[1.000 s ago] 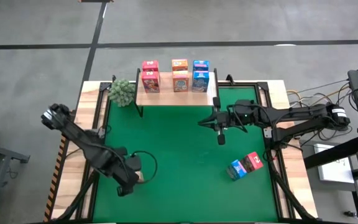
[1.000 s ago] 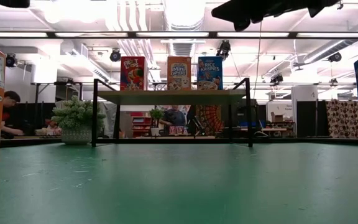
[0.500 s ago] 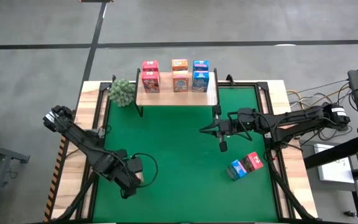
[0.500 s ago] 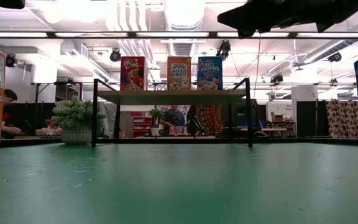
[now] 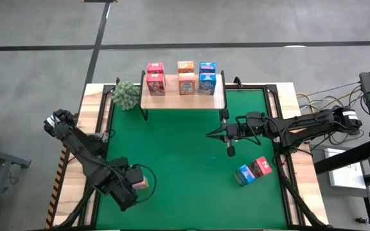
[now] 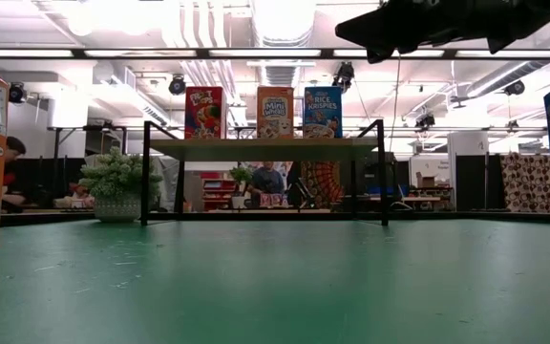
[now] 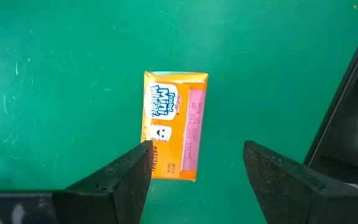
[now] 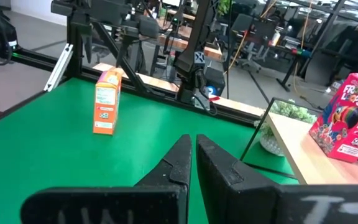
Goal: Stack cereal on shelf
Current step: Put the orange cereal box on the shelf aligned with the other orange cereal boxes
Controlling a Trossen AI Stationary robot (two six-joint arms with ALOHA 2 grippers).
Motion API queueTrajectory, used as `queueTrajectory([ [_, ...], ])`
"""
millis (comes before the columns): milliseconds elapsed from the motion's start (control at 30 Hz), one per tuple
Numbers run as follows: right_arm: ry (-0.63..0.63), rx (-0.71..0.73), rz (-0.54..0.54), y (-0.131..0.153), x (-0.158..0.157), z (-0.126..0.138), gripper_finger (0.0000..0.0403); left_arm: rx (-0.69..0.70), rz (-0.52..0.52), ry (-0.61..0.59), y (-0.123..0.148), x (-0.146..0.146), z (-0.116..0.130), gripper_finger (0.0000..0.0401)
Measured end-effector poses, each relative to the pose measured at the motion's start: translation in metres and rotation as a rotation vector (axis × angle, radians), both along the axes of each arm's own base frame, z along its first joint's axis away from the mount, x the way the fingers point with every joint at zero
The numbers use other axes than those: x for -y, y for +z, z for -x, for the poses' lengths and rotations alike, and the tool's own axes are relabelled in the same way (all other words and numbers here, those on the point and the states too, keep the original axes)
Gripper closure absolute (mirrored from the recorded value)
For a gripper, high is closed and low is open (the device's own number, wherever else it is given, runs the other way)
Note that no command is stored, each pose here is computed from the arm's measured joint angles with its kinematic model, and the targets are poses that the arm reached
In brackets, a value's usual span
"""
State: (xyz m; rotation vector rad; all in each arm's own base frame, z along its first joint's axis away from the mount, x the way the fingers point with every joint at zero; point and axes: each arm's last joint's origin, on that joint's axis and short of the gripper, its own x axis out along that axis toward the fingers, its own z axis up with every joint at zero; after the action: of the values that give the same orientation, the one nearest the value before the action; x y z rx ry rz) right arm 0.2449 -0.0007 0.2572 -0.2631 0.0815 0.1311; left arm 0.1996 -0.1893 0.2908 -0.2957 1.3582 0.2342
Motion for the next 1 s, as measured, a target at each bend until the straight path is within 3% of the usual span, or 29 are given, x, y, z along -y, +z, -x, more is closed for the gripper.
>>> queueTrajectory([
  [300, -0.001, -0.001, -0.013, 0.0, 0.0, 0.0, 0.039, 0.017, -0.045, -0.002, 0.0, 0.005, 0.009, 0.0171],
  [567, -0.001, -0.002, -0.013, 0.0, 0.0, 0.0, 0.039, 0.089, -0.194, -0.009, -0.003, 0.004, 0.016, 0.0171],
  [1000, -0.002, -0.002, -0.018, 0.0, 0.0, 0.0, 0.039, 0.091, -0.162, -0.02, -0.032, 0.007, 0.015, 0.0171],
])
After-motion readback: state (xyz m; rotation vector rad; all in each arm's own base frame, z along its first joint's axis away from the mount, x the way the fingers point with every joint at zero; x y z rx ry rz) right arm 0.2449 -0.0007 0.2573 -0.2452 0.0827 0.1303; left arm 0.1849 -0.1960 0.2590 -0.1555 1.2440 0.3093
